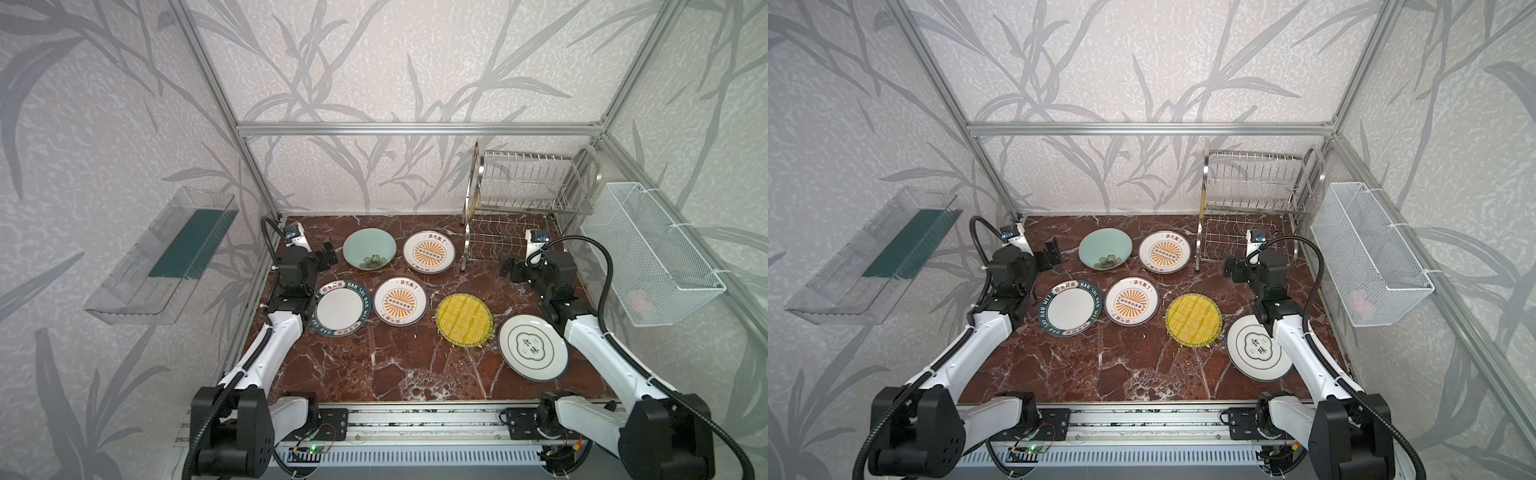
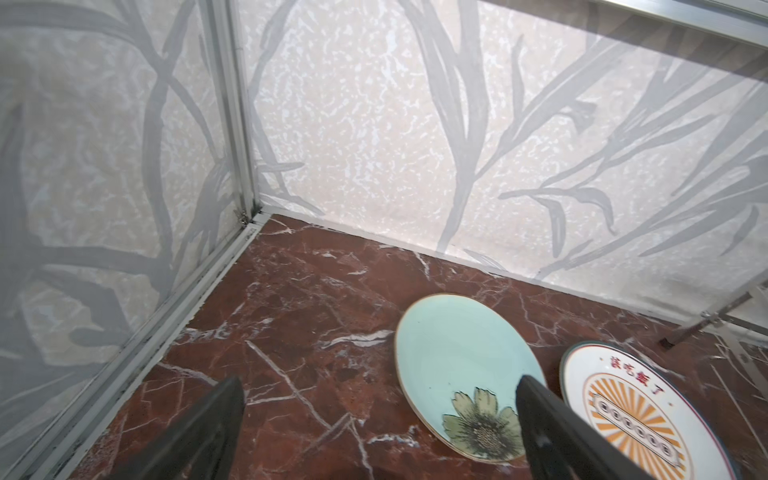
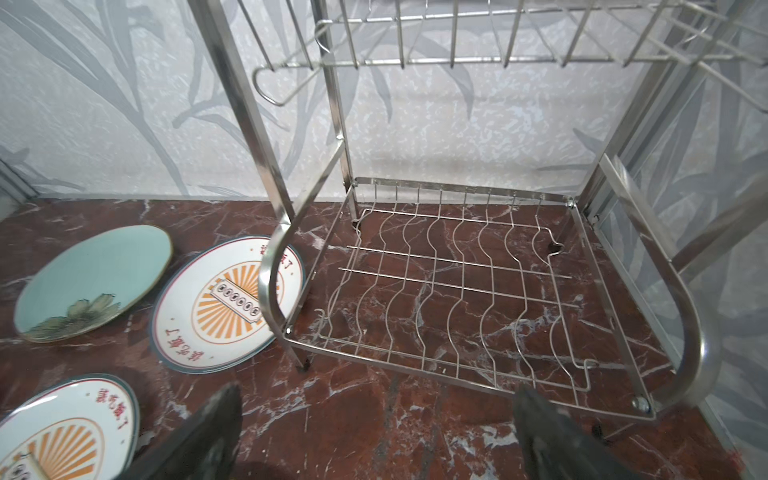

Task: Load the plates into the dish rack
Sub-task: 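Lower the right gripper to the bamboo tray's edge while the left arm reaches forward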

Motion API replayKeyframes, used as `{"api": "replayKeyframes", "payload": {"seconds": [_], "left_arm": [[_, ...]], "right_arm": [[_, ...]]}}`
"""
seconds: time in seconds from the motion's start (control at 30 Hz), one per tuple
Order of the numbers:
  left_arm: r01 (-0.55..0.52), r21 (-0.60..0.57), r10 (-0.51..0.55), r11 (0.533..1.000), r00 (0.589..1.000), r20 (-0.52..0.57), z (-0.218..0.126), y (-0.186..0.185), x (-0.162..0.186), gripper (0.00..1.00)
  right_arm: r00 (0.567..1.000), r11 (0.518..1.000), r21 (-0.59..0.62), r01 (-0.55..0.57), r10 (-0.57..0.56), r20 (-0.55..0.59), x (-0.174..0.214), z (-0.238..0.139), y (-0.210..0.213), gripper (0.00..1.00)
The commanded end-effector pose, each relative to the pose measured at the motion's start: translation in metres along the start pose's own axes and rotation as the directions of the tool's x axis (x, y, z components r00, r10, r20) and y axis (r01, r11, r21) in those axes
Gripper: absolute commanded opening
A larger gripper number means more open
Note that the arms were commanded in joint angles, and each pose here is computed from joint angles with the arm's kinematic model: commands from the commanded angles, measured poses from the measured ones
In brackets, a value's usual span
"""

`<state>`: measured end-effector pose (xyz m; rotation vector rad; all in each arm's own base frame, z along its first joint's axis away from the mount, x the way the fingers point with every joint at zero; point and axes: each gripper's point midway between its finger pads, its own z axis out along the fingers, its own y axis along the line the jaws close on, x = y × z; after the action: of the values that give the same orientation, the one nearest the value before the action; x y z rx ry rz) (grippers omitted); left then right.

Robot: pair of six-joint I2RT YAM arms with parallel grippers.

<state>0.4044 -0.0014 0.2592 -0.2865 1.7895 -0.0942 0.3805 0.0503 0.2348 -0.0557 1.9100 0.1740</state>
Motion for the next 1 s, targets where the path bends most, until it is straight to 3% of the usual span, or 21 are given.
{"api": "replayKeyframes", "payload": {"seconds": [0.0, 0.13, 0.23, 0.37, 0.63, 0.97], "left_arm": [[-0.034, -0.008, 0.032, 0.999, 0.988, -0.152, -0.007, -0.022, 0.027, 0.99], [0.011, 0.055, 0.003, 0.998, 0.970, -0.245, -0.008, -0.049, 0.040, 0.99], [0.031, 0.081, -0.004, 0.996, 0.950, -0.311, -0.011, -0.062, 0.052, 0.99], [0.025, 0.091, 0.009, 0.996, 0.933, -0.361, -0.016, -0.072, 0.068, 0.99], [0.097, 0.131, -0.029, 0.987, 0.895, -0.445, -0.018, -0.091, 0.096, 0.99], [0.114, 0.171, -0.018, 0.979, 0.877, -0.481, -0.013, -0.110, 0.110, 0.99]], "right_arm": [[0.990, 0.995, -0.058, -0.076, 0.069, -0.122, 0.020, -0.013, 0.013, 1.00], [0.980, 0.985, -0.119, -0.124, 0.103, -0.171, 0.026, -0.016, 0.026, 0.97], [0.963, 0.957, -0.226, -0.182, 0.127, -0.236, 0.040, -0.014, 0.046, 0.98], [0.929, 0.923, -0.272, -0.272, 0.179, -0.323, 0.061, -0.009, 0.062, 0.97], [0.857, 0.931, -0.197, -0.309, 0.183, -0.482, 0.106, -0.006, 0.061, 0.94], [0.721, 0.927, -0.088, -0.363, 0.220, -0.657, 0.167, -0.021, 0.055, 0.76]]}}
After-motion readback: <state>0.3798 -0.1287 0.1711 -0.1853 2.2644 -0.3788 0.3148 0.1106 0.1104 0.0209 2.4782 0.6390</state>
